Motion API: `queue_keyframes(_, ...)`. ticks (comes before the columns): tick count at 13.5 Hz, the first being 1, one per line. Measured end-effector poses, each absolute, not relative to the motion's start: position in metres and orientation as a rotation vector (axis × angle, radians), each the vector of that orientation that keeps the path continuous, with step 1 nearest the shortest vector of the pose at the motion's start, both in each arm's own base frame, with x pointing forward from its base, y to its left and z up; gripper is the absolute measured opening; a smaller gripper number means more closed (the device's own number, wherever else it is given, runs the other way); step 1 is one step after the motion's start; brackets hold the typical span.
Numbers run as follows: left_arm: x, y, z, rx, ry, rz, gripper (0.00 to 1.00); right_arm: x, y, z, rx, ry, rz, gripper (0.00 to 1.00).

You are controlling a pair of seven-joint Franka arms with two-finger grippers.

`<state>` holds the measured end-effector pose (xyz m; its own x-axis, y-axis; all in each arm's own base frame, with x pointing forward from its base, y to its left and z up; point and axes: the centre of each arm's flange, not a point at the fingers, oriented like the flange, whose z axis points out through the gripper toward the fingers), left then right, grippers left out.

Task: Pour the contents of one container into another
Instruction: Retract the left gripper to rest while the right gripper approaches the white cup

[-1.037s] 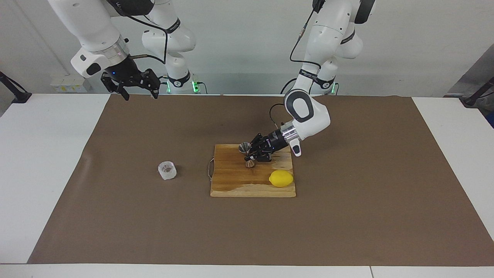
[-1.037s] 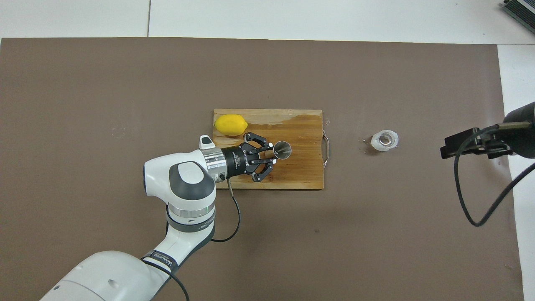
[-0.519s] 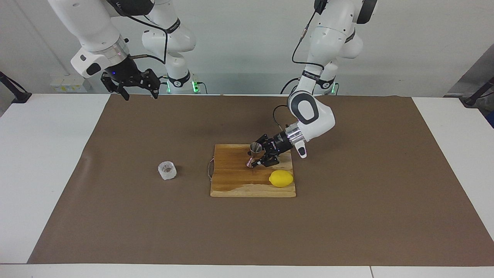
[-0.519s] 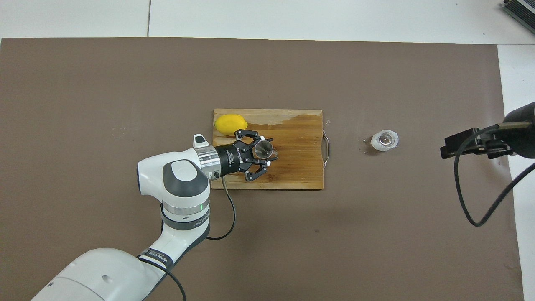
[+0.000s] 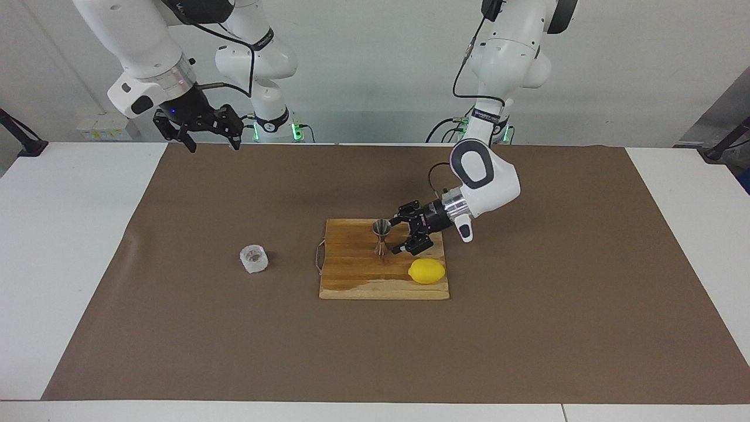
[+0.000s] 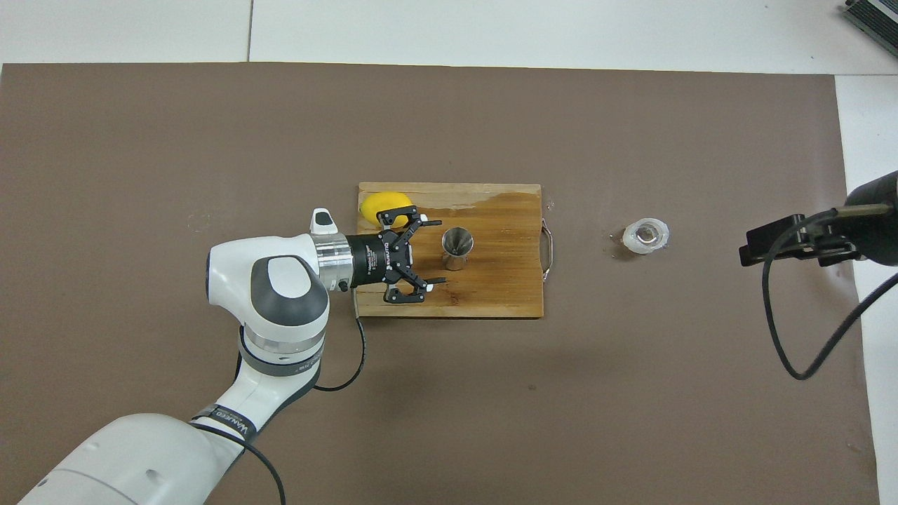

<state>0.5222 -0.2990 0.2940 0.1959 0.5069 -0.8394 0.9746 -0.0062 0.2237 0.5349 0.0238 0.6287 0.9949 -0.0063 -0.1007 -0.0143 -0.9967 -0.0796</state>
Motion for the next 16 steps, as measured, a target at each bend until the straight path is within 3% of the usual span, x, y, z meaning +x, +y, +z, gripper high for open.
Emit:
queue_keyframes(10,0.53,-0.25,0.375,2.202,1.058,-0.468,1.0,0.535,-0.007,0.628,-3.053,0.071,0.151,1.0)
queue_keyframes(16,0.535,-0.207,0.416,2.683,0.78,-0.32,1.0,0.54,-0.017,0.608,-2.974,-0.66,0.044,1.0)
